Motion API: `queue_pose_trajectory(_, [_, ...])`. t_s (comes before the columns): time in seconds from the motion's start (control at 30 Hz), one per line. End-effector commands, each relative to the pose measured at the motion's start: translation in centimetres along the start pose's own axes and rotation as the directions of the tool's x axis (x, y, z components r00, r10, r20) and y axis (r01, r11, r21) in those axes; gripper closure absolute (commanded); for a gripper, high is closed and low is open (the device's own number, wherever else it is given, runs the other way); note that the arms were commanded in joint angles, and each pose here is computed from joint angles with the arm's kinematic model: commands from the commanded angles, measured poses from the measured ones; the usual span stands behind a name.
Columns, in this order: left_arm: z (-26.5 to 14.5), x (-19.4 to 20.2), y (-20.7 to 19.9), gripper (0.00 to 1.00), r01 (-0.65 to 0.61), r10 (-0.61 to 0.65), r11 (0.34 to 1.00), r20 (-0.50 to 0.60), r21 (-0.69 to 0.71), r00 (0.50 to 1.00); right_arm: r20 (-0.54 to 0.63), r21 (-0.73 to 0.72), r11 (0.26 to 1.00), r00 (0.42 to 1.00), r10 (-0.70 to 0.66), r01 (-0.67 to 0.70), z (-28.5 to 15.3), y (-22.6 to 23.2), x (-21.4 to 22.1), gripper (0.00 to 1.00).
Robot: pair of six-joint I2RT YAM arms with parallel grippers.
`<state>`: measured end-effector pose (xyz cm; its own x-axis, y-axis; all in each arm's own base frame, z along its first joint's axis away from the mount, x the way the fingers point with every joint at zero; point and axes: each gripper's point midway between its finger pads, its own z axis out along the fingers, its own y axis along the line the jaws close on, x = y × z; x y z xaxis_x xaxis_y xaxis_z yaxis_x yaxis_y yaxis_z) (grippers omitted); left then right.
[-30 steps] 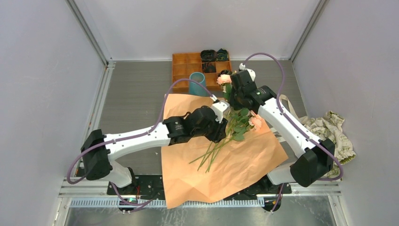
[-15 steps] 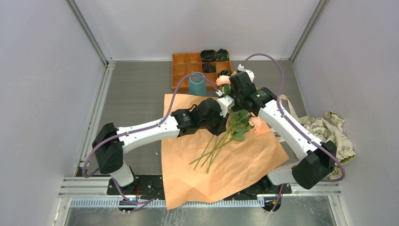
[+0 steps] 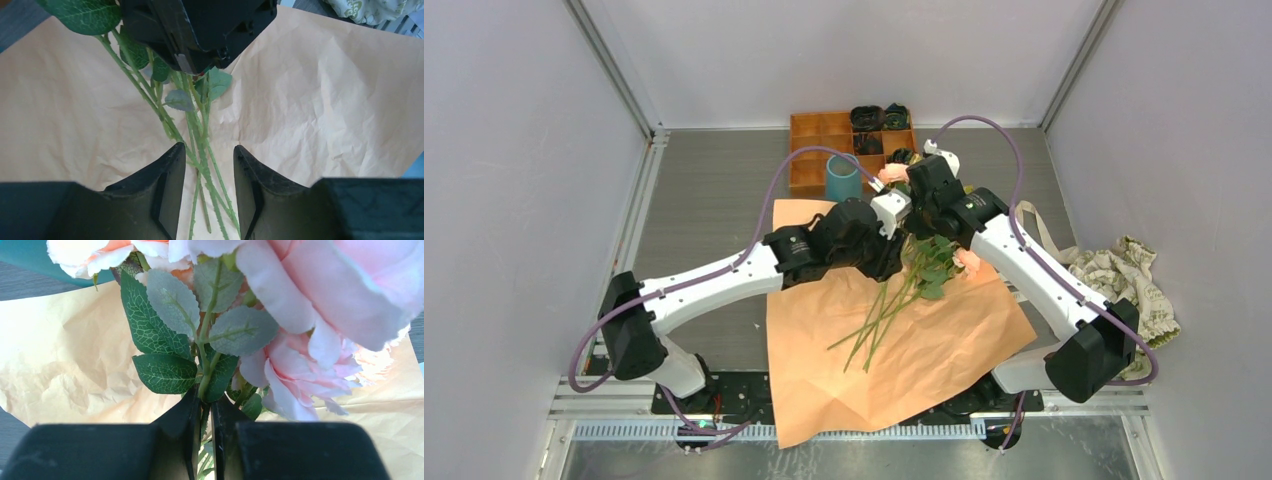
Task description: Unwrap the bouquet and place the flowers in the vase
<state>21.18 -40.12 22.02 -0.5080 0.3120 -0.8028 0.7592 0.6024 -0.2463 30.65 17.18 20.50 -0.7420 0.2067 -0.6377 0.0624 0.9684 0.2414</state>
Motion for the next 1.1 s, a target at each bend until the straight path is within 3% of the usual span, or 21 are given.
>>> queue_pose_trajectory(0.0, [-1.1,-1.1,0.9,0.59,-0.033,0.035,0.999,0.04,-0.038,0.999,0.044,-0.04,0.999,0.999,0.008,-0.006,-1.2,0.7,-1.0,0.99])
queue_pose_trajectory(0.63, [2.8,1.3,-1.0,0.67,0.023,-0.02,0.997,-0.042,0.074,0.999,0.058,-0.062,0.998,0.998,0.008,-0.004,-2.0,1.3,-1.4,0.99])
queue_pose_trajectory(1.07, [4.1,0.8,-0.8,0.96,0.023,-0.02,0.998,-0.048,0.053,0.999,0.052,-0.075,0.997,0.999,0.012,-0.008,-2.3,1.3,-0.8,0.99])
